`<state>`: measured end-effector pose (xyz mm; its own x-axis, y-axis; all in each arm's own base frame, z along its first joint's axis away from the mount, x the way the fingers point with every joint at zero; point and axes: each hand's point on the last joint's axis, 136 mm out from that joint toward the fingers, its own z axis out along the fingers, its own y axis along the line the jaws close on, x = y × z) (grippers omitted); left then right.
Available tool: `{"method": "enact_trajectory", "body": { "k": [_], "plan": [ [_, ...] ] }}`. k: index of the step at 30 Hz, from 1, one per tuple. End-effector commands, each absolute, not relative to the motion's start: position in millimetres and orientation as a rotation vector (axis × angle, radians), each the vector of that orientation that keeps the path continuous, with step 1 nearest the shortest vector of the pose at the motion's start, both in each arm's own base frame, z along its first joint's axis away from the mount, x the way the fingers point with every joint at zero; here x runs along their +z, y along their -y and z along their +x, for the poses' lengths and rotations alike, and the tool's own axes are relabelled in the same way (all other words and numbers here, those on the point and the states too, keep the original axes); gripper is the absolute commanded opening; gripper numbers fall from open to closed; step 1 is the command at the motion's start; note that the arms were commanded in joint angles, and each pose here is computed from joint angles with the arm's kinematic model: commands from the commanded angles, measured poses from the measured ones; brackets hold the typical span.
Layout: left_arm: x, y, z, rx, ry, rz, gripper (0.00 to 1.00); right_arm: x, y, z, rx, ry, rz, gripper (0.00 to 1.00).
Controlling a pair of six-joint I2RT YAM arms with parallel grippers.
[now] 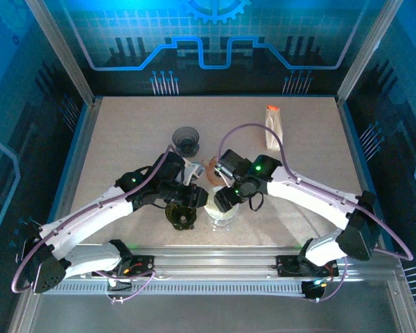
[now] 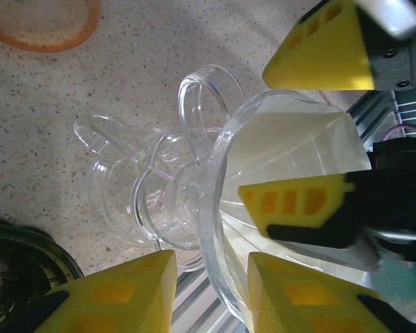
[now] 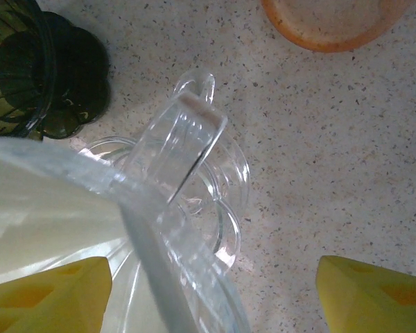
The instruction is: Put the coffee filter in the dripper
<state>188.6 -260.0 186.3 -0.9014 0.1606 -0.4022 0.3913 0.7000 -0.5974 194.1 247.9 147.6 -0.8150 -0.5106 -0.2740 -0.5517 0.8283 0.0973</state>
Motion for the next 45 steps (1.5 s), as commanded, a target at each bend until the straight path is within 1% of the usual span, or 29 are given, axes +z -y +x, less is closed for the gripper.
{"method": "enact_trajectory", "body": {
  "k": [1,11,21,24,34,45],
  "plan": [
    [181,261,185,-1.031,-2.596,0.456,0.34,133,-248,190,0.226,-2.802,-0.849,0.78],
    [179,262,185,-1.038,-2.599,0.452,0.33,110,-248,185,0.193,-2.857,-0.857,0.76],
    [176,262,184,-1.043,-2.604,0.449,0.32,101,-244,184,0.137,-2.867,-0.862,0.76],
    [176,262,184,-1.042,-2.605,0.447,0.3,107,-247,185,0.15,-2.846,-0.861,0.76],
    [176,261,185,-1.041,-2.604,0.44,0.3,141,-244,190,0.182,-2.774,-0.811,0.78],
    [175,260,185,-1.035,-2.605,0.434,0.3,171,-219,186,0.154,-2.722,-0.717,0.78]
  ]
}}
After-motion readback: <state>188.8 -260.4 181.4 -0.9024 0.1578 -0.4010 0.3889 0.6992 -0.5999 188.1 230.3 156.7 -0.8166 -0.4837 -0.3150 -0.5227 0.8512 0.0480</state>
